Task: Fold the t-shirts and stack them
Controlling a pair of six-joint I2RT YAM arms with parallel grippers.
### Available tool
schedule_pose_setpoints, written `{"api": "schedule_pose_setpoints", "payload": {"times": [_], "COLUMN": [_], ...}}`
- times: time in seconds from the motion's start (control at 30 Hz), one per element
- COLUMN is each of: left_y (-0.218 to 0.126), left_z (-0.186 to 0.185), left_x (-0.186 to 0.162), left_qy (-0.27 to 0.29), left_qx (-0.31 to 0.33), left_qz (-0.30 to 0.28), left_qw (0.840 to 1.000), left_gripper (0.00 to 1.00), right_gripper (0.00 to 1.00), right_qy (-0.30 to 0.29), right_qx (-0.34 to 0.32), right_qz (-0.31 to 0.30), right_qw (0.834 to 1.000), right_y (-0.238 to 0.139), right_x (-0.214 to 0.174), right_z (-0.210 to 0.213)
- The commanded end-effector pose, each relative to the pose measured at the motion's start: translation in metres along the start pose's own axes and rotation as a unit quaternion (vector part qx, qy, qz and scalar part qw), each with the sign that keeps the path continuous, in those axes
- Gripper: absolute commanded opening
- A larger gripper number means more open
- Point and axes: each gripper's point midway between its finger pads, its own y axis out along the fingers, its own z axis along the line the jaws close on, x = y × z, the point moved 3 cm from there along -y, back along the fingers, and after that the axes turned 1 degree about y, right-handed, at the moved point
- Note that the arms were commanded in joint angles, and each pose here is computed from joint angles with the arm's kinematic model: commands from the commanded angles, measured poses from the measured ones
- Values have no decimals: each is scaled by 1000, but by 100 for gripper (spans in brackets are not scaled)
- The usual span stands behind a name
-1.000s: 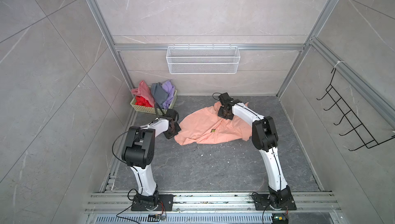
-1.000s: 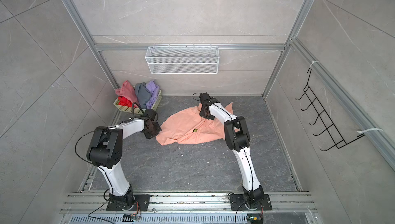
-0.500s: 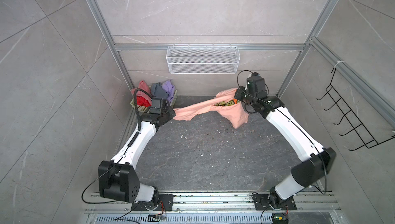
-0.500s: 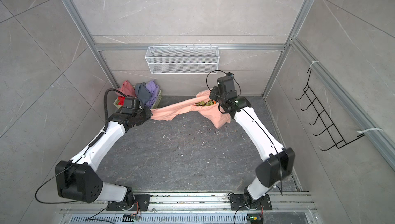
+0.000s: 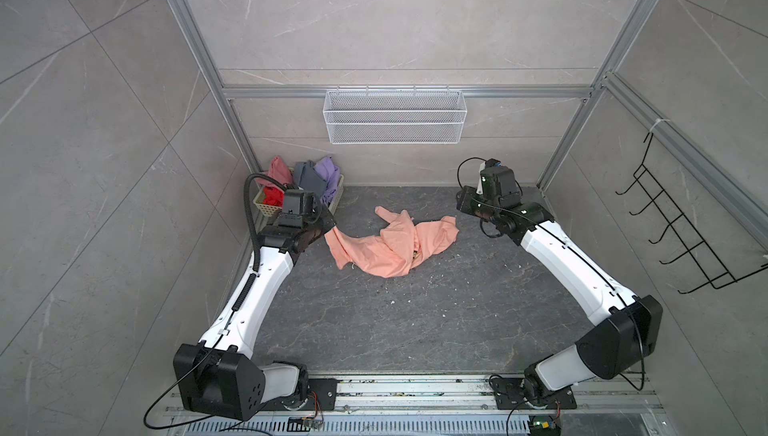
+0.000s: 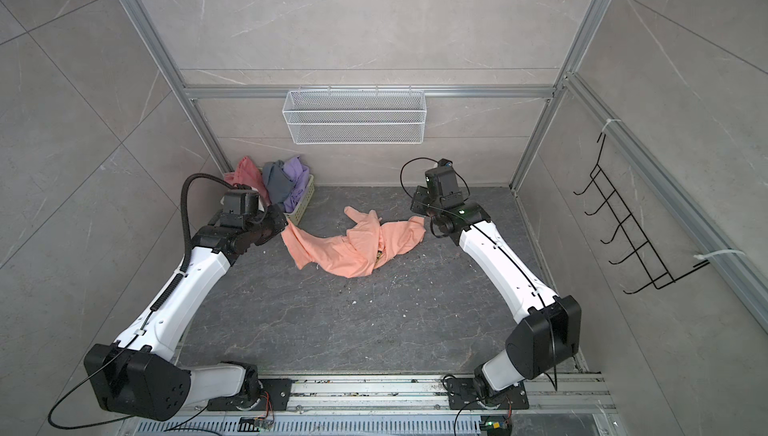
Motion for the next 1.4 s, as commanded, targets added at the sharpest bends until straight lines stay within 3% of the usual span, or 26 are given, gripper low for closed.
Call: {"api": "schedule_pose_setpoints", "payload": {"times": [0.0,0.17,0.27,0.5,0.83,0.9,1.03,1.1,1.27,1.37], "left_y": [-8,2,4,-1,-3,-3,-5,-6,-13,-29], "left_z": [5,10,9,9,8,8,10,11,12,16], "left_x": [-7,-18,-19,-17,-16,-16,-16,-16,-14,-15], "left_qy": [-15,-30,-38,-44,-49,-49,-50,-52,-50,-52], "left_qx": [0,-1,-6,-8,-11,-10,-5,-3,3,14], "left_qz": [7,24,25,12,8,6,2,0,-2,-1], "left_qw": [1000,999,999,999,999,999,999,999,999,999], "left_gripper": [0,0,0,0,0,0,0,0,0,0], "right_gripper": [53,54,55,59,62,56,16,5,0,0], "right_qy": [15,47,28,-35,-78,-83,-76,-74,-18,44], "right_qx": [-28,28,37,-51,-88,-96,-117,-107,-17,-3], "right_qz": [40,83,106,191,252,261,240,230,154,115], "right_qw": [999,995,993,980,960,957,961,964,988,992], "right_y": [23,61,81,121,160,165,158,148,95,58], "right_x": [-17,-36,-53,-111,-154,-159,-150,-139,-86,-62], "right_z": [-16,6,26,31,18,15,7,9,17,-13]}}
